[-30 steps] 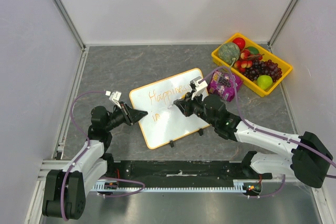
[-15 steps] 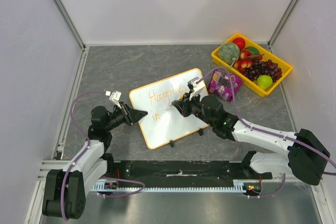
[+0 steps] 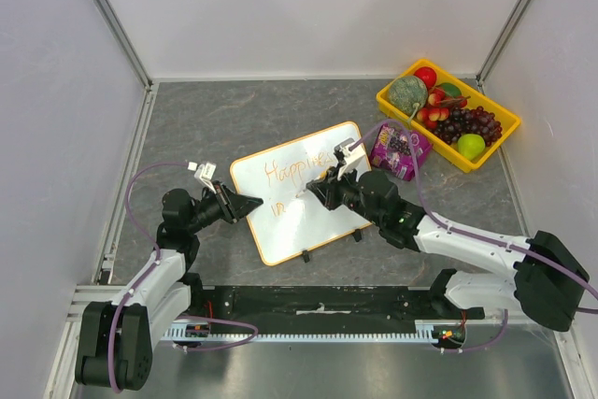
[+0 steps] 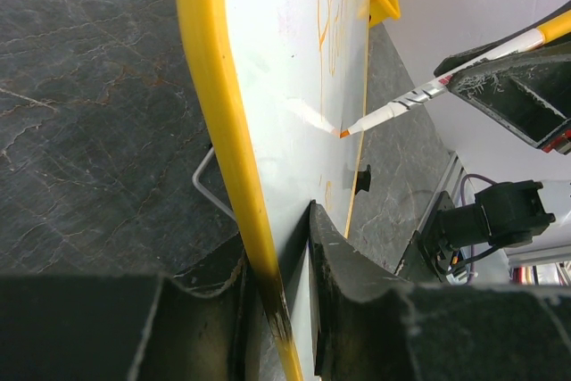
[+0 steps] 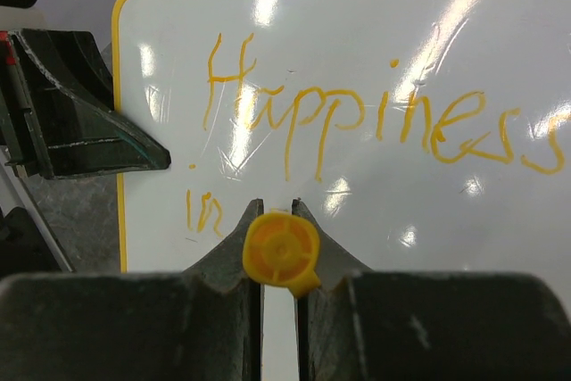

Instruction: Write a sentence on the whiteboard

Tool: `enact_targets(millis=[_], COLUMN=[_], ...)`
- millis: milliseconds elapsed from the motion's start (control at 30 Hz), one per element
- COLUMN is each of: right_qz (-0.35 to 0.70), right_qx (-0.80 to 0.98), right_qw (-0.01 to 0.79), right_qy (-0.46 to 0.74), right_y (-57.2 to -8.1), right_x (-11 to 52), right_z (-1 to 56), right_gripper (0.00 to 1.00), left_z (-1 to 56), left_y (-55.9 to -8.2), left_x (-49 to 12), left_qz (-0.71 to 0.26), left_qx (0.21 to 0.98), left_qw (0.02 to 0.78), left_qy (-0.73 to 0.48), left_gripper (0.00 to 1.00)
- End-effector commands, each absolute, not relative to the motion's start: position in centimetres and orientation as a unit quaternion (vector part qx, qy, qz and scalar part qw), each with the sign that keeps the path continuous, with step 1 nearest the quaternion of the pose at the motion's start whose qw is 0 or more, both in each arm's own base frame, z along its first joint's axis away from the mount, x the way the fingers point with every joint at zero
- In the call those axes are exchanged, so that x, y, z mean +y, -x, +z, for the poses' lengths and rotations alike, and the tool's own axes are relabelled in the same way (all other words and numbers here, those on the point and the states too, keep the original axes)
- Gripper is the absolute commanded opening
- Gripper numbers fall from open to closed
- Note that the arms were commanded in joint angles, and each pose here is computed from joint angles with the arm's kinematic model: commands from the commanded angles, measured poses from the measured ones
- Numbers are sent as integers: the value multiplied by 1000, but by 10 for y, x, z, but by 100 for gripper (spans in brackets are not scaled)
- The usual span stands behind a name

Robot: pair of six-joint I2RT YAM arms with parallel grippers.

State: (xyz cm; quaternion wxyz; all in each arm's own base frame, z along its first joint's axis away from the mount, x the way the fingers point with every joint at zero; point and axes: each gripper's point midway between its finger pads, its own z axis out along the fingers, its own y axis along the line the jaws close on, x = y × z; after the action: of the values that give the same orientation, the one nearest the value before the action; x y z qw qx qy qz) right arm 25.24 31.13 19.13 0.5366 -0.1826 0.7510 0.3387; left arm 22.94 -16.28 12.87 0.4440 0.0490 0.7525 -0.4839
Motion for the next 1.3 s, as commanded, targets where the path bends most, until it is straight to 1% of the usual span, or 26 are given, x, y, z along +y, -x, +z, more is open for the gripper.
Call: enact_targets(millis=[0,367,567,800,1133,1267], right_qz=[315,307,341,364,408,390], right_qx=[763,768,757,747,717,718], right_qw=[530,525,517,525,544,558], right_qy=[195,202,207,182,154,142], right_y=[-249,-243,-236,-240,-245,-252], right_x=[302,295,305,312,310,300], right_z=[179,171,175,190,229,235], right_gripper=[0,0,0,0,0,0], left_z=[128,128,128,129,128,128], left_y=[-231,-231,-231,-231,-231,-231], left_x=[-163,-163,-163,-163,-163,-163], left_qz=[-468,-469,-469,-468,-469,-469], left_qx=[747,748,748,747,748,748], left_qw=[464,463,463,464,463,462], left_qy=[-82,-81,-81,-82,-81,-81], left_gripper=[2,2,2,2,2,2])
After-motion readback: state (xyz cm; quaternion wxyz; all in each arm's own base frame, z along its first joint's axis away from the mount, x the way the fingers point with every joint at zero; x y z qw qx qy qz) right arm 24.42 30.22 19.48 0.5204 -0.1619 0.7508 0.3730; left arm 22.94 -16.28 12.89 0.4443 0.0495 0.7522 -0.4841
